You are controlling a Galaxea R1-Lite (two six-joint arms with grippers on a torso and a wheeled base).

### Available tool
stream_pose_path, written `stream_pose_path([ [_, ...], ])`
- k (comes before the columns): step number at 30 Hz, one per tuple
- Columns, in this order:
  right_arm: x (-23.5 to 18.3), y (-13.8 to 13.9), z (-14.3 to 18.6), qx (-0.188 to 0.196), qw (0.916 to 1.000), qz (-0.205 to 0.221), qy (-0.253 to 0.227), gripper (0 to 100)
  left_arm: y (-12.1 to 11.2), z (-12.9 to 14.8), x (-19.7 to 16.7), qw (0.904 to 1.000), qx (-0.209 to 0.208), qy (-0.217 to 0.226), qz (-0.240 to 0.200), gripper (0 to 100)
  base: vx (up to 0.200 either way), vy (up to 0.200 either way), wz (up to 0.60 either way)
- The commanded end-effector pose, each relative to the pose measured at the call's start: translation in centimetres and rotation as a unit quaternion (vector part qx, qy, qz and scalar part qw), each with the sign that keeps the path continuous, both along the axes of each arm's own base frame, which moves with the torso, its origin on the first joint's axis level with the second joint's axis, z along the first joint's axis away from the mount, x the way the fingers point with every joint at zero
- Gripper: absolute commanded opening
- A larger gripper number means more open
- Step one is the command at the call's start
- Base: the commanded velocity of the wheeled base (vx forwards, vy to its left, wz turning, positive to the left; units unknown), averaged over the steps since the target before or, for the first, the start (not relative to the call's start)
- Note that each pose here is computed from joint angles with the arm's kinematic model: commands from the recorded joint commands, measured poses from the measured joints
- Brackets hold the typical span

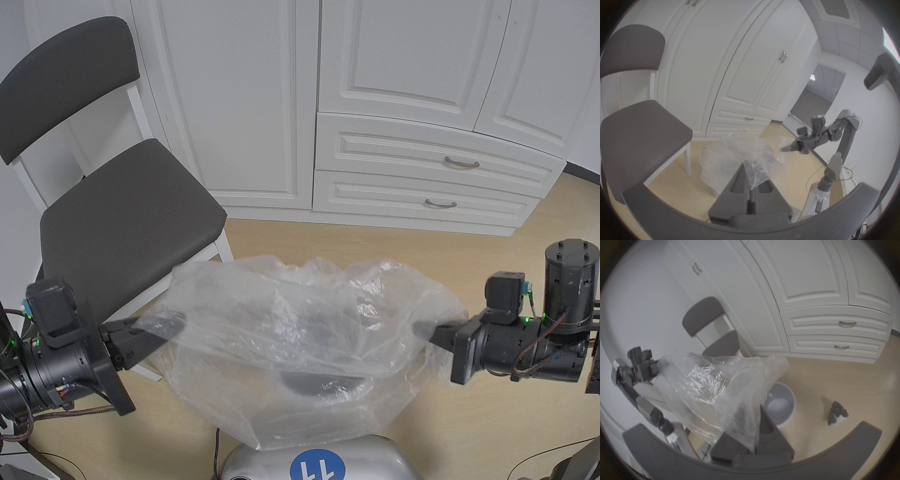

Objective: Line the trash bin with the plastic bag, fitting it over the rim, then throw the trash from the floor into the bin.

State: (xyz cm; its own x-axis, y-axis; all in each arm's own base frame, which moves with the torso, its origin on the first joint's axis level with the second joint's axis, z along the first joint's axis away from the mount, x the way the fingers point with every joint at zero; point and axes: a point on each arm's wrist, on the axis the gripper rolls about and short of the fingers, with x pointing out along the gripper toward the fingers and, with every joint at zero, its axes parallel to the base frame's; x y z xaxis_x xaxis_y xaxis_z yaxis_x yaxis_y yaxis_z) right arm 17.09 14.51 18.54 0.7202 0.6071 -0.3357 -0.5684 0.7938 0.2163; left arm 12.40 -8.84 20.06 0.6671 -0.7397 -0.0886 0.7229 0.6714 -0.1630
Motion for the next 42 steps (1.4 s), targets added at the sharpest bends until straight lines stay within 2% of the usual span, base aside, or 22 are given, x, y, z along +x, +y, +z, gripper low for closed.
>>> stream_pose_path([
  [1,-3.5,-3.2,3.4,-0.051,0.9985,0.010,-0.017,0,-0.7,-2.4,1.1,0.9929,0.085,0.083,-0.010,0,0.000,0.000,0.00],
  [3,-3.5,-3.3,3.3,-0.057,0.9983,0.005,-0.014,0,-0.9,-2.5,1.3,0.9919,0.089,0.090,-0.010,0,0.000,0.000,0.00],
  [6,-3.7,-3.7,3.2,-0.100,0.9945,-0.025,-0.016,0,-1.2,-3.0,2.1,0.9897,0.097,0.105,-0.001,0,0.000,0.000,0.00],
  [11,-4.0,-4.2,3.1,-0.138,0.9886,-0.053,-0.028,0,-0.7,-3.0,2.6,0.9894,0.097,0.107,0.016,0,0.000,0.000,0.00],
  [27,-4.1,-4.5,1.5,-0.208,0.9768,-0.046,-0.020,0,0.2,-2.9,3.4,0.9885,0.096,0.107,0.048,0,0.000,0.000,0.00],
  [34,-4.3,-4.8,1.1,-0.224,0.9735,-0.040,-0.024,0,0.7,-3.0,3.8,0.9873,0.104,0.103,0.062,0,0.000,0.000,0.00],
  [42,-4.3,-5.9,0.6,-0.264,0.9625,-0.056,-0.029,0,1.9,-3.1,4.3,0.9845,0.113,0.096,0.093,0,0.000,0.000,0.00],
])
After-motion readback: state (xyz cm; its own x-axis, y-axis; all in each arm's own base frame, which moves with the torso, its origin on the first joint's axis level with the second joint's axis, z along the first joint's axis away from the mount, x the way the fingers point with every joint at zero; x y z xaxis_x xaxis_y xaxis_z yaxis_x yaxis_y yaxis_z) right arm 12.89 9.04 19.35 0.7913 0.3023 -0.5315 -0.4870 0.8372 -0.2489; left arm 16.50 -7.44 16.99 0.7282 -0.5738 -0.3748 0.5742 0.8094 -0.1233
